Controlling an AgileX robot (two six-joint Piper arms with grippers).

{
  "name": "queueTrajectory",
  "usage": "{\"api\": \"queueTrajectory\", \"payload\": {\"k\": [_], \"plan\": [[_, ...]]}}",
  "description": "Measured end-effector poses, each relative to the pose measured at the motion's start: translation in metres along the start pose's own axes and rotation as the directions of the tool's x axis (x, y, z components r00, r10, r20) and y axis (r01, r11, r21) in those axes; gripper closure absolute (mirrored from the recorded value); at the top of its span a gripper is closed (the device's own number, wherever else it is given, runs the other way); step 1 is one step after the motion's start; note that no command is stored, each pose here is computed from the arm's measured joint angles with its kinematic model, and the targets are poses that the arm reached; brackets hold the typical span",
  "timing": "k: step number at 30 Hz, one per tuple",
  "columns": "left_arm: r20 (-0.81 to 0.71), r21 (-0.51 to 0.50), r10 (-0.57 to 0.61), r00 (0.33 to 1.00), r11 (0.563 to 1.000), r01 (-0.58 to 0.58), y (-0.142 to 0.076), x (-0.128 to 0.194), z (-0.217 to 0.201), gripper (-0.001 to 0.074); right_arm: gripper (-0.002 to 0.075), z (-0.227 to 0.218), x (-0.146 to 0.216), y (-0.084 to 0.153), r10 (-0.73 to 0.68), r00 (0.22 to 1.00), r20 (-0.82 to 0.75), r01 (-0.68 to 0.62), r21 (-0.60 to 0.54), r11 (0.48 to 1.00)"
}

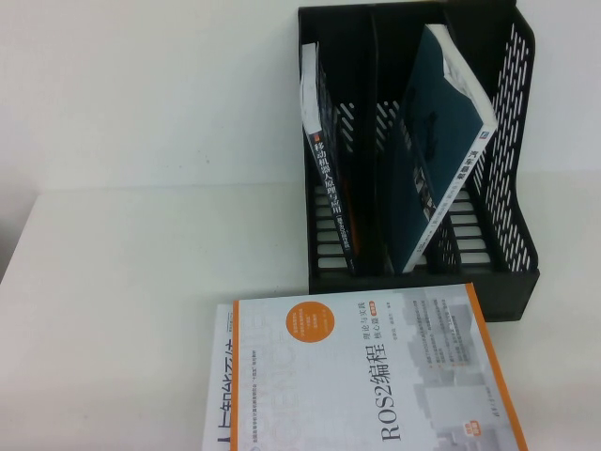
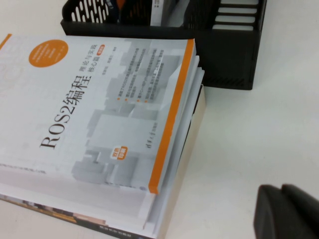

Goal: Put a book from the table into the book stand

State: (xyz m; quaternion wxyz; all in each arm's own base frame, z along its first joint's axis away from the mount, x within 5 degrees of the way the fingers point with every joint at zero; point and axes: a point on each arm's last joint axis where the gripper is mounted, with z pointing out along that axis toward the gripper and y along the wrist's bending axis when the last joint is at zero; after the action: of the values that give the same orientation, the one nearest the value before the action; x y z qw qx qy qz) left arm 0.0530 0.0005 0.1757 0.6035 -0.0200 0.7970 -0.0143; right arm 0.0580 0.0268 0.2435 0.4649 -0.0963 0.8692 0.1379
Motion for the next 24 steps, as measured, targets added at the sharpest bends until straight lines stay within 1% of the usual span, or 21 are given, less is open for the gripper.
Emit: {"api": "queueTrajectory", "payload": {"k": [3,24], "plan": [[0.0,0.003,0.017,1.0,1.0,-0.017,-0.0003,0.0,0.0,0.0736,0.0728,0.0,0.0,0.0,0.0,1.0,0.0,0.0,0.0,1.0],[0.0,0.007,0.011,1.0,1.0,-0.011,-0.0006,0.0,0.0,0.0737,0.0728,0.0,0.0,0.0,0.0,1.0,0.0,0.0,0.0,1.0]]}}
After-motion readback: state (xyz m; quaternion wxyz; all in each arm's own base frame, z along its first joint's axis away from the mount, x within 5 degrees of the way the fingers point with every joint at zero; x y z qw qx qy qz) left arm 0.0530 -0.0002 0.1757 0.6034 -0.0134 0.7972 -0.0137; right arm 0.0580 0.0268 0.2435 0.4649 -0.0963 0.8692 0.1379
